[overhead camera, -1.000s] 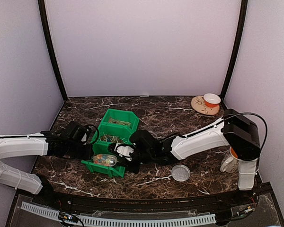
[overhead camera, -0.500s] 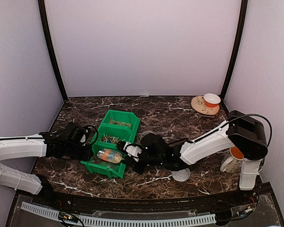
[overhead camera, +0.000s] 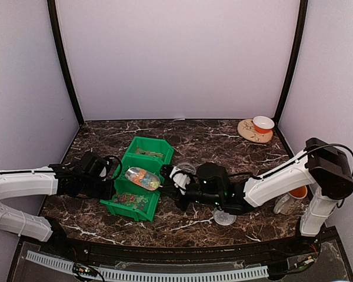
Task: Pack the candies
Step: Place the fake candies in the packing bottle.
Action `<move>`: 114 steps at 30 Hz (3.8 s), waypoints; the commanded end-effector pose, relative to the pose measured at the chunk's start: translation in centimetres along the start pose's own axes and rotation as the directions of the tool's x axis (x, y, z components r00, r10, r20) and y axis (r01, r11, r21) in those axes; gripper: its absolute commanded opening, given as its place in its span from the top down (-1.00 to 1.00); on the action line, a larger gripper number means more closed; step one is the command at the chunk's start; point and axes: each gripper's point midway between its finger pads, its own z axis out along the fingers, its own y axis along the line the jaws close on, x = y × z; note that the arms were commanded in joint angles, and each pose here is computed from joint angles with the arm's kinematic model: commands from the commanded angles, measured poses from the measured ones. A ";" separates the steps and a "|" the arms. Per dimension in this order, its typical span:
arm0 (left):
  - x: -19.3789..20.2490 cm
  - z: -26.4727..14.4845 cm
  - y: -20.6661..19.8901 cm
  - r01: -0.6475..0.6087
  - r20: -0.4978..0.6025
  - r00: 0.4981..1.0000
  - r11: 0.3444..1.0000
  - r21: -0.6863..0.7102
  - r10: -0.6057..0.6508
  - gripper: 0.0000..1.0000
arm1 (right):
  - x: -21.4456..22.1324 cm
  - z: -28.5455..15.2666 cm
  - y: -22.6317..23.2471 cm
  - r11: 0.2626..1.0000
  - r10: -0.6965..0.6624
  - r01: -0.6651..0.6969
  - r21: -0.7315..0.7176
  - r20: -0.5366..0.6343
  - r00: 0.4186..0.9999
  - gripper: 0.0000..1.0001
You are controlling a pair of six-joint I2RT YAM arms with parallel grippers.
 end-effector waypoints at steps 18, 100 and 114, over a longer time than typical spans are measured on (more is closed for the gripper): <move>-3.2 -1.1 -1.4 0.030 0.127 0.991 0.998 0.057 -0.037 1.00 | -2.0 -8.0 -7.8 0.922 -0.010 0.035 0.385 -0.066 0.998 1.00; -2.5 -0.1 -1.6 0.047 0.109 0.992 0.996 0.077 -0.055 1.00 | 3.4 -12.9 -11.0 0.886 0.113 0.296 0.356 -0.785 0.609 1.00; -2.2 -0.2 -1.3 0.056 0.106 0.992 0.996 0.071 -0.063 1.00 | 1.6 -13.0 -11.8 0.869 0.093 0.323 0.375 -0.765 0.637 1.00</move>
